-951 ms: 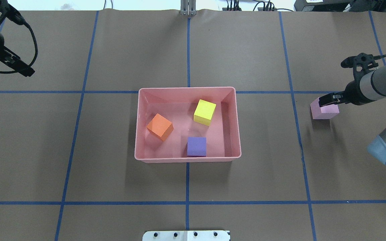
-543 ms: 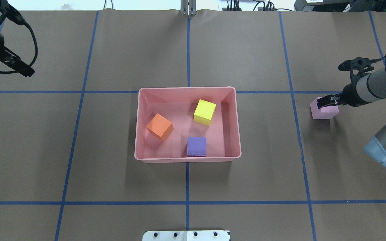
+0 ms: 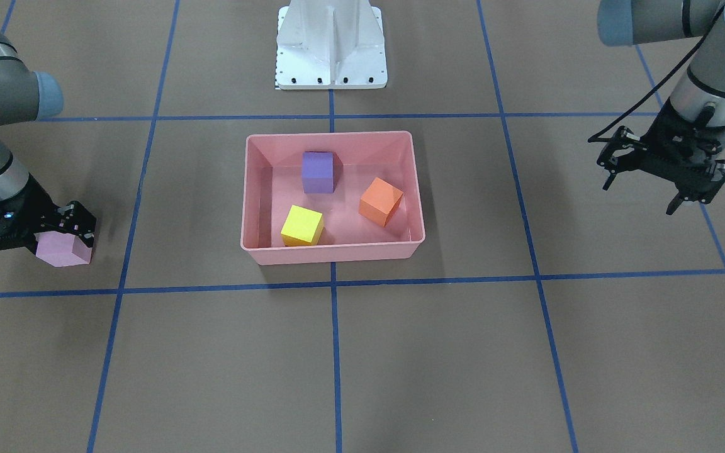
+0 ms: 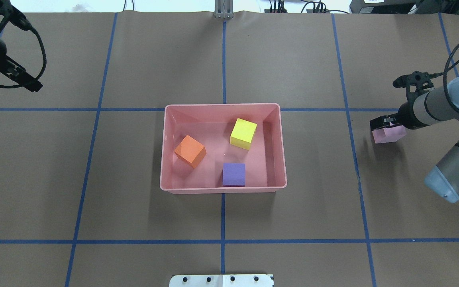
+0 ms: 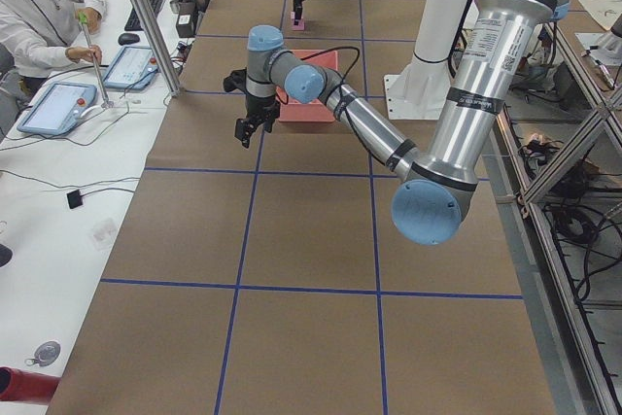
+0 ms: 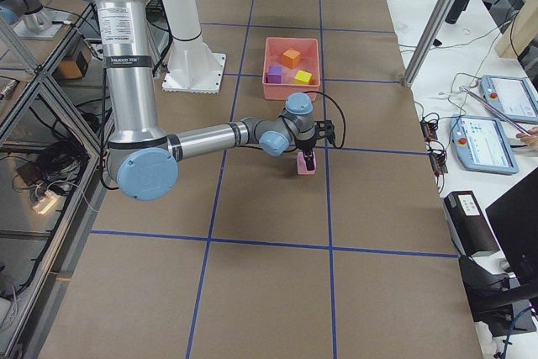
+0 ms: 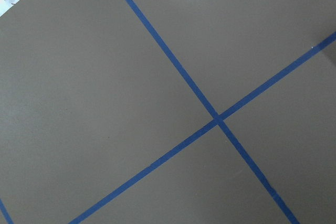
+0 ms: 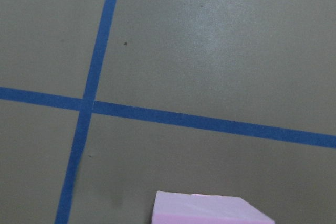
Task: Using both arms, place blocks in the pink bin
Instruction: 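Carry the light pink cube into the pink bin and release it with the right gripper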
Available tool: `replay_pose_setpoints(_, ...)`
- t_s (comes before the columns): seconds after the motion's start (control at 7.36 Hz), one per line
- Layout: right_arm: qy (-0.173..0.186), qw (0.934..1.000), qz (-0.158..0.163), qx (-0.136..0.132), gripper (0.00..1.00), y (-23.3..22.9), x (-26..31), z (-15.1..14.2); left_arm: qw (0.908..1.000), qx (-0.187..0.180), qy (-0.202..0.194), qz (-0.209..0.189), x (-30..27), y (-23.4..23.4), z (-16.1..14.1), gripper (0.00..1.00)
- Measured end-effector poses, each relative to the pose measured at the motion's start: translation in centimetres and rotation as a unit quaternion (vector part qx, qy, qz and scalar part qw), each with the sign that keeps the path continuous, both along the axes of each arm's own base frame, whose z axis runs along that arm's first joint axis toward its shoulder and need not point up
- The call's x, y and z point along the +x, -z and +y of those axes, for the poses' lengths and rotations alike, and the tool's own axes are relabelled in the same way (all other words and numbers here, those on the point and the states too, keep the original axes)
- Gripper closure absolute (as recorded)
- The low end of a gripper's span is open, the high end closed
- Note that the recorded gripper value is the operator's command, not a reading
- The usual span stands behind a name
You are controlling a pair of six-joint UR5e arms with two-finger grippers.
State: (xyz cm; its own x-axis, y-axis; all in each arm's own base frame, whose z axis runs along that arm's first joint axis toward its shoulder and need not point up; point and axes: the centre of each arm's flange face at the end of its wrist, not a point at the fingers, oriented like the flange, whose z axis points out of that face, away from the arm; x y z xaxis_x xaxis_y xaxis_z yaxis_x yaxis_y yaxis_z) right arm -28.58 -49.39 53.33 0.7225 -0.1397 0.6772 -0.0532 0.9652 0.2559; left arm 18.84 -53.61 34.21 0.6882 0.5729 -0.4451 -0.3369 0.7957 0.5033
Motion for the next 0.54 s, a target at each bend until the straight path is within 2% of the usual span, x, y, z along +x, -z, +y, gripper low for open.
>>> replay_pose_setpoints(0.27, -0.001, 0.9999, -0.005, 0.01, 1.0, 1.3, -0.1, 0.0, 1.0, -0.001, 0.001, 0.0, 0.0, 0.0, 0.0, 0.0)
replay_pose_setpoints(0.54, -0.02, 0.9985, -0.044, 0.026, 1.0, 7.5, -0.1, -0.8, 1.0, -0.002, 0.001, 0.0, 0.0, 0.0, 0.0, 0.0)
